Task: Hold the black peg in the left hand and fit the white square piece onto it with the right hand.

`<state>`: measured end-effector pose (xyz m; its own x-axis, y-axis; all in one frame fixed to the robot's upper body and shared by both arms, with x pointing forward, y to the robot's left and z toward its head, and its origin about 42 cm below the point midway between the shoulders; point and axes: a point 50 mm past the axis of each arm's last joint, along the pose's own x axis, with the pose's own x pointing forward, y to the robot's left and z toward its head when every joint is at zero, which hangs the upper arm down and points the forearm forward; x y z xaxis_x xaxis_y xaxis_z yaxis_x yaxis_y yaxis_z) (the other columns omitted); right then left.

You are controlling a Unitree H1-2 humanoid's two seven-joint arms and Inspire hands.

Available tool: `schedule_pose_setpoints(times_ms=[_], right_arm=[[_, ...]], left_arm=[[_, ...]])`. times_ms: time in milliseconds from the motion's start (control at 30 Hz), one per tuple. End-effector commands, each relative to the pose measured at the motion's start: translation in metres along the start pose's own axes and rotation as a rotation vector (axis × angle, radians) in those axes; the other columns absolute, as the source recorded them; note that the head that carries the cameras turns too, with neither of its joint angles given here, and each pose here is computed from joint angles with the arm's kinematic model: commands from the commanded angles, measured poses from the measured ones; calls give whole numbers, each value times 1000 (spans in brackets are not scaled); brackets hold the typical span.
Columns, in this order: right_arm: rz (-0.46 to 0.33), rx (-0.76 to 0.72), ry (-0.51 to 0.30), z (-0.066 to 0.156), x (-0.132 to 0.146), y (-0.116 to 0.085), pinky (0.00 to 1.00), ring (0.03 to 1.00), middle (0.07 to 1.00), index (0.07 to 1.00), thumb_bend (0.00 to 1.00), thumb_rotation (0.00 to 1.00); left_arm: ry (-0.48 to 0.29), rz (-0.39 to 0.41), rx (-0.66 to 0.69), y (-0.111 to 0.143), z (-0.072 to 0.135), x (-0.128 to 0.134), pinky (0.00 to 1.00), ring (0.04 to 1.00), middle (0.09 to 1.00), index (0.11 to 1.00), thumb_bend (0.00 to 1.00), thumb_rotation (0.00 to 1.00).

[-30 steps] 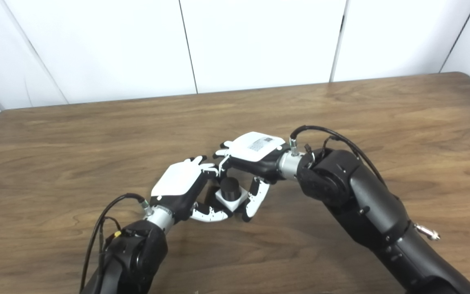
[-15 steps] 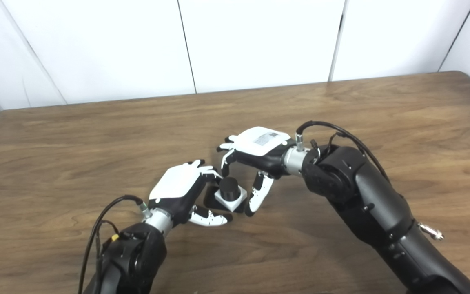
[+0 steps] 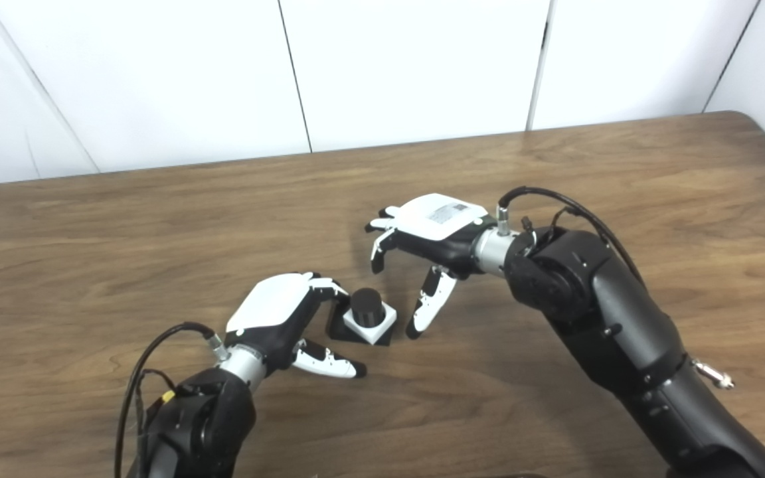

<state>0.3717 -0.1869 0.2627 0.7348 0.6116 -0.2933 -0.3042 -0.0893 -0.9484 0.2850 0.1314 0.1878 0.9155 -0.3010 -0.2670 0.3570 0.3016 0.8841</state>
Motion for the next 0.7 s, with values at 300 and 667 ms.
schedule_pose_setpoints(times_ms=[300, 667], right_arm=[[-89, -8, 44, -11, -11, -30, 989, 1000, 961, 726, 992, 357], [-115, -6, 91, -25, -29, -30, 992, 1000, 965, 761, 1000, 385]], left_arm=[[42, 142, 35, 41, -27, -13, 1000, 974, 919, 812, 1000, 352], [98, 162, 29, 59, -55, -37, 1000, 1000, 1000, 946, 1000, 358]])
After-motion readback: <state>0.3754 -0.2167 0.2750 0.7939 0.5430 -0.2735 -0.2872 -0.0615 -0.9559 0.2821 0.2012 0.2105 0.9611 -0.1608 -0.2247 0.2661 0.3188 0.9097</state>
